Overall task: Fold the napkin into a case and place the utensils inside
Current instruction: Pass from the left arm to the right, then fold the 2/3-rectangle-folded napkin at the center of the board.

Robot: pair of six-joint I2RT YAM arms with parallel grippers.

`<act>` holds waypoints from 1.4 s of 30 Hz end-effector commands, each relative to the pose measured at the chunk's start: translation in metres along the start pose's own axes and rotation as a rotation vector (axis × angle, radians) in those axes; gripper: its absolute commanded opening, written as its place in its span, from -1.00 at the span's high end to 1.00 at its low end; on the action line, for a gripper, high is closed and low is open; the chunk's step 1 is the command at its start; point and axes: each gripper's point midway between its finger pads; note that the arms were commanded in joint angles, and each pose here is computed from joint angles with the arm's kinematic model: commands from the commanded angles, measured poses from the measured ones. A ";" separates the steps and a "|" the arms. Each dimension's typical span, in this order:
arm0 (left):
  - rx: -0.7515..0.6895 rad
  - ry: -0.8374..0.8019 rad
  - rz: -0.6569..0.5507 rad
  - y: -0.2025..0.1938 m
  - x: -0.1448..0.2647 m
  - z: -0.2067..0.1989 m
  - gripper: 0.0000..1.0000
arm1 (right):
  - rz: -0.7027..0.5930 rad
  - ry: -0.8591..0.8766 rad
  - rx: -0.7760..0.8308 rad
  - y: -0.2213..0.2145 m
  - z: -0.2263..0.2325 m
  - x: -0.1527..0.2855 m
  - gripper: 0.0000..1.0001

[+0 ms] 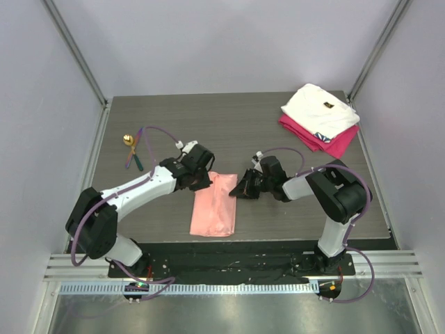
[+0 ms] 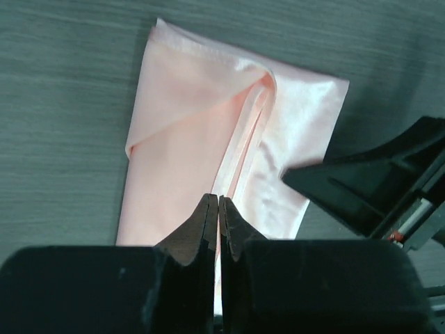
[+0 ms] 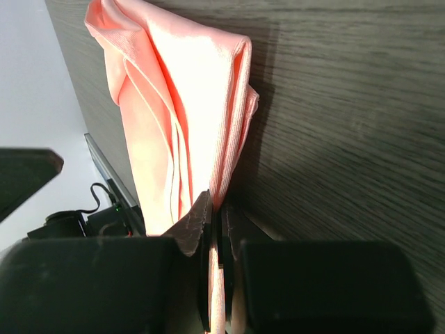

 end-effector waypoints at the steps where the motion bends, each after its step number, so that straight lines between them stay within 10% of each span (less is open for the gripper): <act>1: 0.005 -0.095 -0.006 0.020 -0.021 -0.017 0.88 | -0.031 0.003 0.057 0.014 0.013 0.002 0.98; 21: 0.067 -0.075 0.081 -0.010 -0.090 -0.007 0.98 | -0.053 -0.054 0.129 0.024 0.045 0.004 0.98; 42: 0.074 -0.149 0.066 0.004 -0.046 -0.019 0.99 | -0.098 -0.120 0.097 0.030 0.059 -0.008 0.98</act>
Point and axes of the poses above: each gripper's point midway between its finger pads, its own x axis back along the fingers, its own z axis along the line the jaws close on, y = z × x, and after that the axes turned 1 degree about x, right-handed
